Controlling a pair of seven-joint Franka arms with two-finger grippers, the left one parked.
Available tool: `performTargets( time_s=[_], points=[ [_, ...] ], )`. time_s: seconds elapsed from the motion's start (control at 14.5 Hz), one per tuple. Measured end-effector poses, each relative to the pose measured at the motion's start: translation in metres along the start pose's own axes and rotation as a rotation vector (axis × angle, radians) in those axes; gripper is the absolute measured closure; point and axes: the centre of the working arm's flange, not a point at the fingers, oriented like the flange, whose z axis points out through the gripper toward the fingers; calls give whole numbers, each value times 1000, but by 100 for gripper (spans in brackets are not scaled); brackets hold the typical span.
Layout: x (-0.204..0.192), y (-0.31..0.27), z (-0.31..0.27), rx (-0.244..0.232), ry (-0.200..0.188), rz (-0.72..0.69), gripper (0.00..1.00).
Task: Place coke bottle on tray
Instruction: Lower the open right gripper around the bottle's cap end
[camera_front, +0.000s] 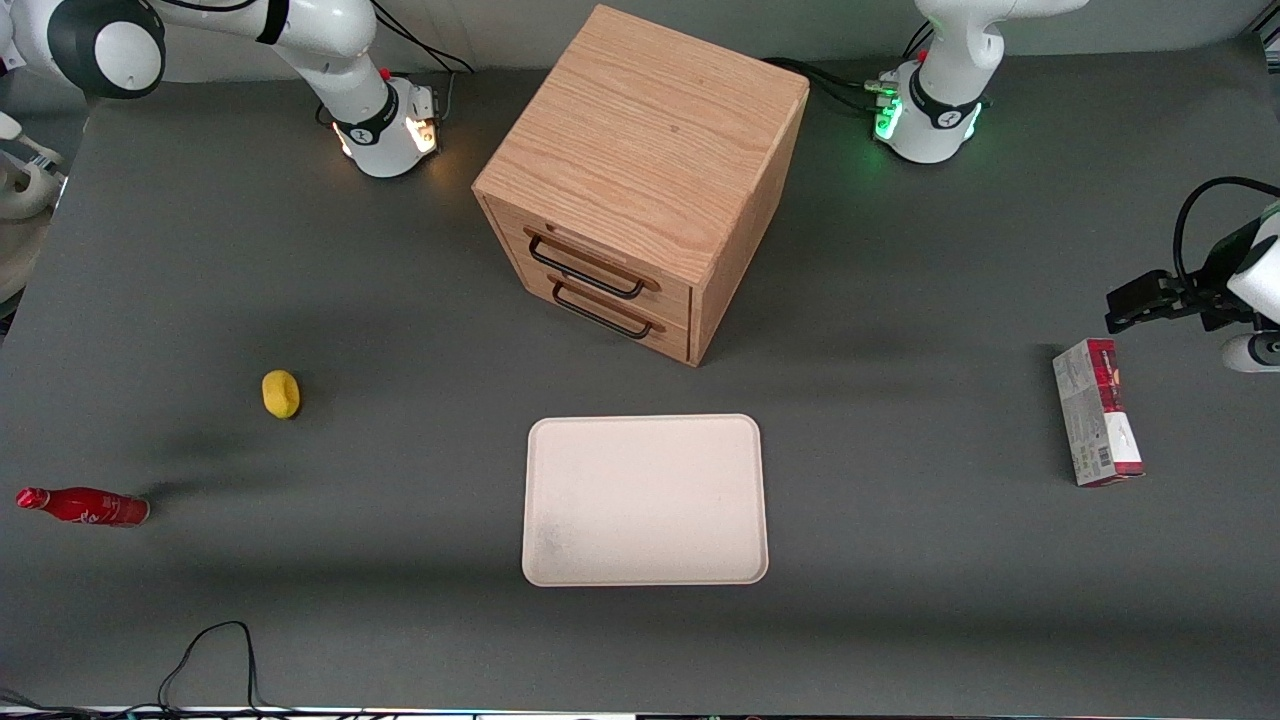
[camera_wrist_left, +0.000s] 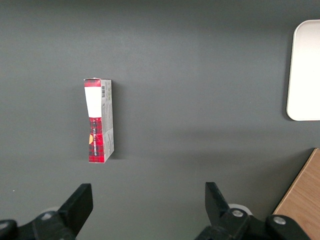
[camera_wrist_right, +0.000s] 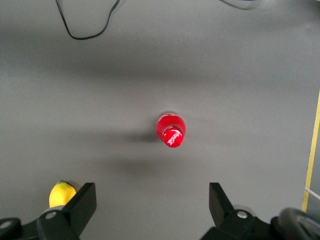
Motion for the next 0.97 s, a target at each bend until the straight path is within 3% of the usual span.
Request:
performTargets(
  time_s=[0.28, 0.62, 0.97],
  points=[
    [0, 5, 16, 10, -18, 4, 0],
    [3, 4, 17, 5, 0, 0, 0],
    [8, 16, 73, 16, -16, -18, 0]
  ],
)
